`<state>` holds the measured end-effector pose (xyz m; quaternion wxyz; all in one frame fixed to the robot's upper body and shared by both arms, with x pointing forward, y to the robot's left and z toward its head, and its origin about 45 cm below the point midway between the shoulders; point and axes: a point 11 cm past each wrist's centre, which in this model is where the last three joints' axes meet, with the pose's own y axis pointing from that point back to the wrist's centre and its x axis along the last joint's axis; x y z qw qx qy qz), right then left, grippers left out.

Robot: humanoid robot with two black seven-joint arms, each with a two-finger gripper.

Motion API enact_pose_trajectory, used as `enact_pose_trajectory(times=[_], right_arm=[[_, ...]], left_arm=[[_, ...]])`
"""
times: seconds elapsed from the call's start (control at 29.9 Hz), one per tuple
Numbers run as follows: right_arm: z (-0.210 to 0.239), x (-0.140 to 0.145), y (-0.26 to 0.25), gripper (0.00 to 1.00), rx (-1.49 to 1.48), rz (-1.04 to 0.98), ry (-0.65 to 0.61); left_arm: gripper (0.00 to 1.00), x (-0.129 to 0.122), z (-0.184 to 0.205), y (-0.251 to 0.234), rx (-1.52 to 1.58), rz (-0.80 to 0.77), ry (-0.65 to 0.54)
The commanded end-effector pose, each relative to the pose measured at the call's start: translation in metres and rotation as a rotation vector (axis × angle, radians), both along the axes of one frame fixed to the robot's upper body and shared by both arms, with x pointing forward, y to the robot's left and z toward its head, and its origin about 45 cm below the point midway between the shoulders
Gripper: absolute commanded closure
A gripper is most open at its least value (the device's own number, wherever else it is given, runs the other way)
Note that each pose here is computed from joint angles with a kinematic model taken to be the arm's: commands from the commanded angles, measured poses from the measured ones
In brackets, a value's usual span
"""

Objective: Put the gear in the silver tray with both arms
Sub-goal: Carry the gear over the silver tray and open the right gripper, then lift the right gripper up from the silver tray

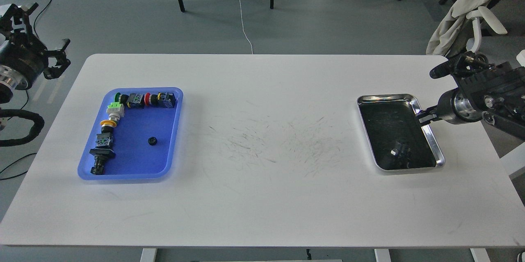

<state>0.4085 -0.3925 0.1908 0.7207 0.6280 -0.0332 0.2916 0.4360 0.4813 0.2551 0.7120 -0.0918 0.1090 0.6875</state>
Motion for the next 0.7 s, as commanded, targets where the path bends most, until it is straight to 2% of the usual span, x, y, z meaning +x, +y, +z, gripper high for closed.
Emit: enact_pose_trajectory(times=[0.0, 0.67], right_arm=[[-0.014, 0.003, 0.002, 0.99, -0.008, -0.004, -0.007], [-0.034, 0.029, 0.038, 0.99, 0.012, 0.046, -0.119]], left_arm=[[0.02, -0.004, -0.006, 0.003, -0.010, 0.008, 0.011], [0.02, -0.005, -0.005, 0.005, -0.016, 0.011, 0.001]])
